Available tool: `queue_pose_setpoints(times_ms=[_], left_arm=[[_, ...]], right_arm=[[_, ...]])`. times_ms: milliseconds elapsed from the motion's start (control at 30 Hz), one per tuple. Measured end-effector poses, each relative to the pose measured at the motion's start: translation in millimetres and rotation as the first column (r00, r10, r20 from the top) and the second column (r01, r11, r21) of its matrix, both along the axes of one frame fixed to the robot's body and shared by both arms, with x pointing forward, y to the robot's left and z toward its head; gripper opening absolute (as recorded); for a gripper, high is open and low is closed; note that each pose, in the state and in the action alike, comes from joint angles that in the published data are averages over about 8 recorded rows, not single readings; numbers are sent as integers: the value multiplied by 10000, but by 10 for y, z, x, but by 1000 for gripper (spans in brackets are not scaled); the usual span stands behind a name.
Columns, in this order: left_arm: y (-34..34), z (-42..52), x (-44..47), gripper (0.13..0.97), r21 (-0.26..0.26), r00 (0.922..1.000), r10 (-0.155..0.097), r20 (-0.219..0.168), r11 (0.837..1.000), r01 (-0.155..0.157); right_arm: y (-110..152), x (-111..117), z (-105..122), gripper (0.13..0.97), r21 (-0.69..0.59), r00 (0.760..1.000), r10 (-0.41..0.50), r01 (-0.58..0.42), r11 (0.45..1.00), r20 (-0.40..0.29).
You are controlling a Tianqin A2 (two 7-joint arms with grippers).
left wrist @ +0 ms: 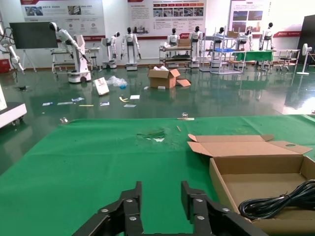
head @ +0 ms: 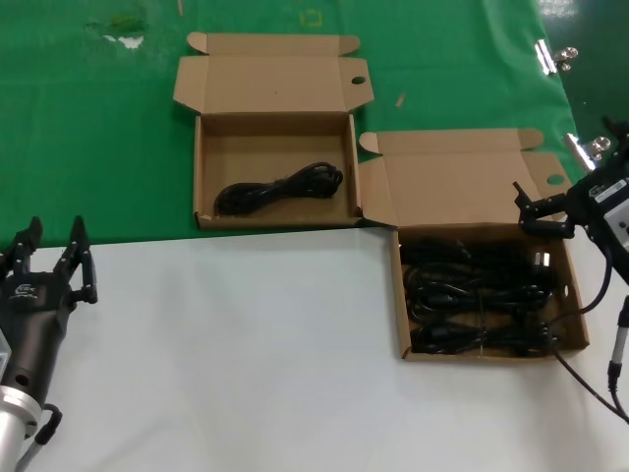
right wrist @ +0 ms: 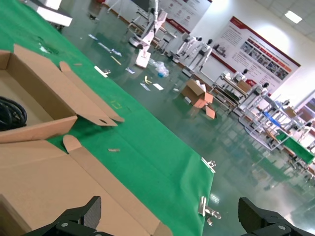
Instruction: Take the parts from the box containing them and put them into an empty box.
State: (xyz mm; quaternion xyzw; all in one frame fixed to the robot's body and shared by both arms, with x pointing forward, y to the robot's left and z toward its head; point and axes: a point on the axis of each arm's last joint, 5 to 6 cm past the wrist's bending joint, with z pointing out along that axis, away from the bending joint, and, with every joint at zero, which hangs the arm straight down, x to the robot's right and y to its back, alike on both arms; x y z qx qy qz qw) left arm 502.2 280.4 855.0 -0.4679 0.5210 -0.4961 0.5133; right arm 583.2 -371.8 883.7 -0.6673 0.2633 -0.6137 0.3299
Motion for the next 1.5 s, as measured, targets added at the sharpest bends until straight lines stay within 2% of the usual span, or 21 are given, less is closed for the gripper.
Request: queue_pose_setpoints(times_ms=[267, 533, 567, 833, 967, 1233, 1500], left_arm=[[0, 0, 0, 387, 0, 10000, 0, 0, 10000, 0], [0, 0, 0, 598, 1, 10000, 0, 0, 10000, 0], [0, 0, 0, 598, 1, 10000, 0, 0, 10000, 0], [0, 0, 0, 786, 2, 10000, 0, 0, 10000, 0], [0, 0, 0, 786, 2, 10000, 0, 0, 10000, 0], [0, 0, 0, 907, 0, 10000, 0, 0, 10000, 0], [0, 0, 0, 955, 0, 10000, 0, 0, 10000, 0]], right_arm=[[124, -74, -59, 966, 709, 10000, -62, 65, 9975, -38], [246, -155, -111, 966, 1438, 9999, -133, 142, 9895, -69], [261, -165, -117, 966, 1527, 9999, -142, 152, 9882, -73], [379, -252, -163, 966, 2258, 9997, -220, 239, 9739, -108], [437, -297, -183, 966, 2630, 9996, -262, 285, 9644, -122], [550, -391, -218, 966, 3375, 9993, -354, 384, 9405, -151], [659, -489, -246, 966, 4105, 9988, -453, 488, 9105, -182]])
